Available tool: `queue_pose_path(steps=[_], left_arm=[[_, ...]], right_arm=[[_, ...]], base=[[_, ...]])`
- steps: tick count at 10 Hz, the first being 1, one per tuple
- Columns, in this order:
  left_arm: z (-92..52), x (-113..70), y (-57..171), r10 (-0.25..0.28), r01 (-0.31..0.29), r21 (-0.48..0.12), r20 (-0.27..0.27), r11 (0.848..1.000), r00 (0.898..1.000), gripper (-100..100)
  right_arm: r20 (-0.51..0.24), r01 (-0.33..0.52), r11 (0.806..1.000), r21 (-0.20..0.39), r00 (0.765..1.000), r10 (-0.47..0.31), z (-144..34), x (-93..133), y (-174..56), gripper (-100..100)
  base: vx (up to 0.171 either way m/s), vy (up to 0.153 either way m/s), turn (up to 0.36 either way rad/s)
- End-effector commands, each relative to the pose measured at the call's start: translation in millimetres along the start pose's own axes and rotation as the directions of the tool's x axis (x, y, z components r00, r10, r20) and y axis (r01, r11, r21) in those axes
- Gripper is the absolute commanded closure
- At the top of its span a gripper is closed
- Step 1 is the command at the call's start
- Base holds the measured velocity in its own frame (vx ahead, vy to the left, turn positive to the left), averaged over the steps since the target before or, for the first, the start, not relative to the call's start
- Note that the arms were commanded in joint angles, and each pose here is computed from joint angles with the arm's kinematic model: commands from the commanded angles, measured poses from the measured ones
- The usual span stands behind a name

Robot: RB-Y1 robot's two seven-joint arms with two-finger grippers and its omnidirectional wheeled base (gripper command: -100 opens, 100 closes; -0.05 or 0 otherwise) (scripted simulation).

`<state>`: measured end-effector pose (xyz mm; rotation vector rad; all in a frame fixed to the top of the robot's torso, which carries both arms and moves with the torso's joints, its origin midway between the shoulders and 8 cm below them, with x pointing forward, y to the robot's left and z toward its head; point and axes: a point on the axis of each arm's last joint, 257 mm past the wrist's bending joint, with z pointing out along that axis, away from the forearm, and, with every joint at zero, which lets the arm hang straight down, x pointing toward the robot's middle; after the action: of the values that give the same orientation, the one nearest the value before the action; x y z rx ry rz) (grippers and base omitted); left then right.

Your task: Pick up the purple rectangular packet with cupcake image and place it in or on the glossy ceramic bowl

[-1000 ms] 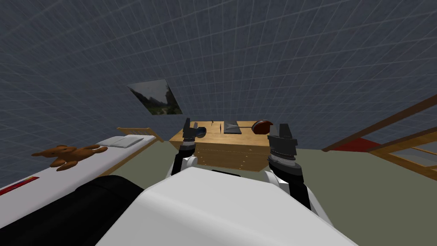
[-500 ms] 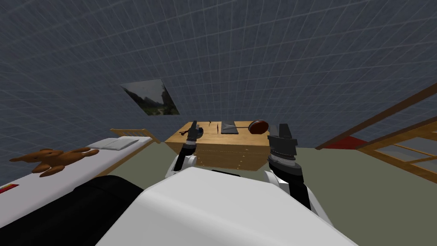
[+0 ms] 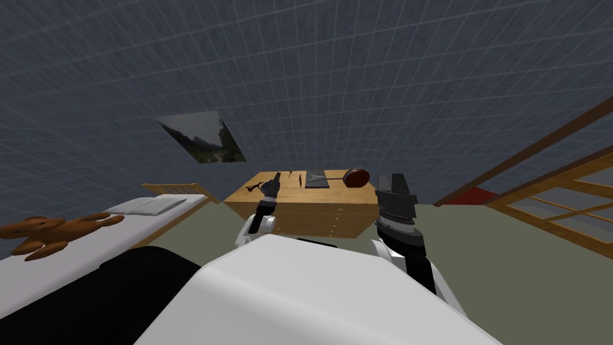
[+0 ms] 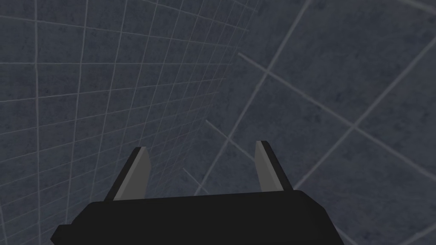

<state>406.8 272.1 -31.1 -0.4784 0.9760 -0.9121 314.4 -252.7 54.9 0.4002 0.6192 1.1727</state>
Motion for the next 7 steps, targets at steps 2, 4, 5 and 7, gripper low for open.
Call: queue_pose_path(steps=[2,4,5,7], left_arm=[[3.7,3.2,31,0.111,-0.113,-0.061,-0.028,0.992,0.993,-100],[4.0,5.9,57,0.193,-0.199,-0.106,-0.056,0.974,0.979,-100],[3.7,6.9,70,0.234,-0.242,-0.128,-0.073,0.962,0.969,-100],[2.4,8.2,97,0.313,-0.329,-0.171,-0.112,0.929,0.943,-100]], right_arm=[[0.0,0.0,1.0,0.0,1.0,0.0,0.0,0,0,0],[0.0,0.0,1.0,0.0,1.0,0.0,0.0,0,0,0],[0.0,0.0,1.0,0.0,1.0,0.0,0.0,0,0,0],[0.0,0.0,1.0,0.0,1.0,0.0,0.0,0,0,0]], base=[[0.015,-0.102,-0.055],[0.029,-0.089,-0.054],[0.03,-0.084,-0.071],[0.021,-0.086,-0.058]])
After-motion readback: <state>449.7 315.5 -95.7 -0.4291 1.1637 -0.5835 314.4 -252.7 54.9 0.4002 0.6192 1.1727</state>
